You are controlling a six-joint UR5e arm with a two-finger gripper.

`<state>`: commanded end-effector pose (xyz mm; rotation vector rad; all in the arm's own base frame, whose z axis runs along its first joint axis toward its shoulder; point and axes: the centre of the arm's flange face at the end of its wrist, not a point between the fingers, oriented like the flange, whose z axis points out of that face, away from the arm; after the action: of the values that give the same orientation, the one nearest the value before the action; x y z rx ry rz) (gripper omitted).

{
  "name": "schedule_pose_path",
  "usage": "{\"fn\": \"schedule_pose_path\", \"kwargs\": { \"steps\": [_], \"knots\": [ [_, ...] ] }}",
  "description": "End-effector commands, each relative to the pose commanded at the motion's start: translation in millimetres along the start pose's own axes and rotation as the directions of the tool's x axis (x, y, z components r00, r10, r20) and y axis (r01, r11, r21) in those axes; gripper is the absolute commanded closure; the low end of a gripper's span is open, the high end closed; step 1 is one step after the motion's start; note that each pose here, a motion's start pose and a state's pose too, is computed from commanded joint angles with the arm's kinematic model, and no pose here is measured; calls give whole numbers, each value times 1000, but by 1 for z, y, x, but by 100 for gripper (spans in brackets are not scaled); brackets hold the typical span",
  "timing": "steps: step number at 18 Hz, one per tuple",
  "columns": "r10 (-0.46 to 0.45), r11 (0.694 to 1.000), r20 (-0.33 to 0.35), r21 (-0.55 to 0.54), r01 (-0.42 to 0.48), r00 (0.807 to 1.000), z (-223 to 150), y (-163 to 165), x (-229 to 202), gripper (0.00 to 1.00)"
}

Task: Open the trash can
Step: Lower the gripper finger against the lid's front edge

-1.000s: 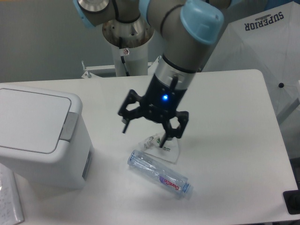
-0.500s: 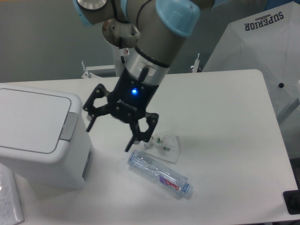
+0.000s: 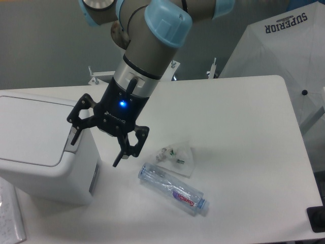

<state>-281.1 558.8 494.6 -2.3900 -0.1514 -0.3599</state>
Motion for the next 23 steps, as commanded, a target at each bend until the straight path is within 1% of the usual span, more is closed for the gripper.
{"fn": "schedule_pose_path", "kwargs": {
  "steps": [2, 3, 10, 16, 23],
  "knots": [
    [-10, 1000, -6, -10, 9, 1000, 5, 18, 5, 0],
    [-19, 1000, -9, -16, 19, 1000, 7, 21, 5, 0],
    [-27, 999, -8, -25, 27, 1000, 14, 26, 1, 0],
    [-22, 998, 33, -50, 23, 999, 16, 28, -2, 0],
    [-22, 998, 30, -54, 24, 999, 20, 29, -4, 0]
  ]
}}
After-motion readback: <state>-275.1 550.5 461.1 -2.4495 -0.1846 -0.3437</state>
